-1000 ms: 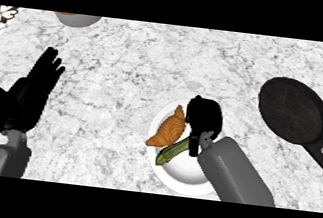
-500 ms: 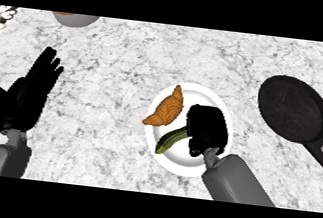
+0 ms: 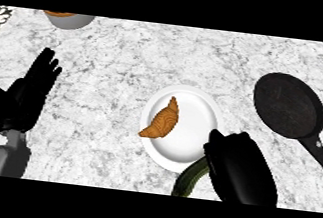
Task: Pick the squash from the plate and place it in the pan
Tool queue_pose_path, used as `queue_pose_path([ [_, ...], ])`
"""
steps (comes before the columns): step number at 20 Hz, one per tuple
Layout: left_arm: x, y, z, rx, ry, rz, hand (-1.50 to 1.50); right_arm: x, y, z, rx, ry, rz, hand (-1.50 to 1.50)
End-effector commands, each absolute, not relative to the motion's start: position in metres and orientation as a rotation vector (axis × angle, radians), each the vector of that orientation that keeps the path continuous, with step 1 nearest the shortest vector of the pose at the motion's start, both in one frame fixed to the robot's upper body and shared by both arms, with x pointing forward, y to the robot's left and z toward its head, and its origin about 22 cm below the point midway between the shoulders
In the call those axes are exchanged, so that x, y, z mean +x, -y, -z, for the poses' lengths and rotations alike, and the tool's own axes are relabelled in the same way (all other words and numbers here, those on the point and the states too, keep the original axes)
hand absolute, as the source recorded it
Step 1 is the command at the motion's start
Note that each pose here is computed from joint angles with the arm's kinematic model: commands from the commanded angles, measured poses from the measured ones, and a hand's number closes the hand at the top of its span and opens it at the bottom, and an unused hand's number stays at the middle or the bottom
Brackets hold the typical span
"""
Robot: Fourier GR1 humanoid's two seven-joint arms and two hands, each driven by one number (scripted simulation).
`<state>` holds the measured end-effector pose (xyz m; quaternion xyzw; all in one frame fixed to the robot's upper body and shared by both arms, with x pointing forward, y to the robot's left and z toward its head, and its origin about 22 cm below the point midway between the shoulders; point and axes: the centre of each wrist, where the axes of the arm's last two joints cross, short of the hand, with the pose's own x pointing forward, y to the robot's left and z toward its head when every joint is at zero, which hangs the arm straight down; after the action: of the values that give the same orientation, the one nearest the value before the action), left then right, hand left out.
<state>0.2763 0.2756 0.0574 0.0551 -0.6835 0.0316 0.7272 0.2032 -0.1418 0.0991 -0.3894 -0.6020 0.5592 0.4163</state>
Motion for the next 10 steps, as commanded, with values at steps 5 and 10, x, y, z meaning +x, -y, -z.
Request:
queue_pose_path([
  [5,0.274,-0.273,-0.054,0.1,1.513,-0.055,0.0,0.146,0.177,-0.18,-1.126,1.651,-1.274,1.5],
  [10,0.286,-0.276,-0.068,0.104,1.519,-0.045,0.0,0.171,0.195,-0.202,-1.103,1.653,-1.134,1.5],
])
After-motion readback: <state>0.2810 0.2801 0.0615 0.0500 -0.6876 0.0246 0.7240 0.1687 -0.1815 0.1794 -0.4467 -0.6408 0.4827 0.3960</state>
